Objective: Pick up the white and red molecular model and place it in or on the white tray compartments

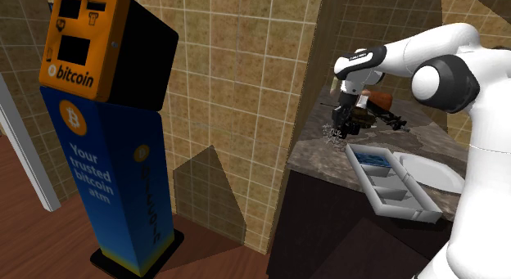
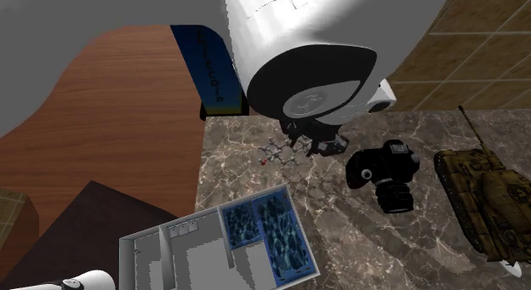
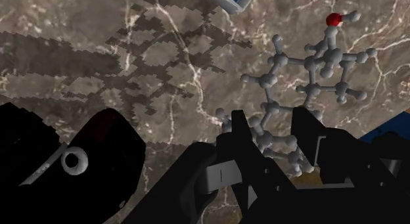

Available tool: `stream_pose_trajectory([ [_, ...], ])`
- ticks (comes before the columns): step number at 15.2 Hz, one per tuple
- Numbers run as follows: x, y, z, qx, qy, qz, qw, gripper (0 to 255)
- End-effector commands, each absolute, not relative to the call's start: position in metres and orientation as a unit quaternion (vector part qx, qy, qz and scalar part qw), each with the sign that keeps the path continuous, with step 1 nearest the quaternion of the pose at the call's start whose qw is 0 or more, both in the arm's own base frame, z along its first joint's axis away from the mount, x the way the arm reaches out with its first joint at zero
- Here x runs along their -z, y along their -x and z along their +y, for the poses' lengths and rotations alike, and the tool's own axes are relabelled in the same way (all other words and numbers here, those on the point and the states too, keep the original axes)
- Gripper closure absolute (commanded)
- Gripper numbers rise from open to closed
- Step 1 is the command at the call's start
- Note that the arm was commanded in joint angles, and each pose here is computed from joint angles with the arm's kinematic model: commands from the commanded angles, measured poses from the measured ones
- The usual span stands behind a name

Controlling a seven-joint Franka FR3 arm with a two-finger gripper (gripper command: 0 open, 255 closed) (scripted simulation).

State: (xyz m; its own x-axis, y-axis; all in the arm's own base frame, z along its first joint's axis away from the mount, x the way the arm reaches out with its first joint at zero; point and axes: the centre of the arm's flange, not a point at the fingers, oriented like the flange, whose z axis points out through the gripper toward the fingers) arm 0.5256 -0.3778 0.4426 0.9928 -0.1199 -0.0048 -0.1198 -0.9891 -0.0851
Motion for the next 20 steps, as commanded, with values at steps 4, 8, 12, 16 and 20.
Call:
stream_pose_trajectory([
  [4,-0.47,-0.525,-0.378,0.0,0.997,0.06,0.043,255],
  [8,-0.491,-0.525,-0.378,0.0,0.997,0.06,0.043,255],
  [12,-0.507,-0.525,-0.378,0.0,0.997,0.06,0.043,255],
  [16,-0.514,-0.474,-0.368,0.0,0.997,0.06,0.043,255],
  [20,-0.521,-0.422,-0.358,0.0,0.997,0.06,0.043,255],
])
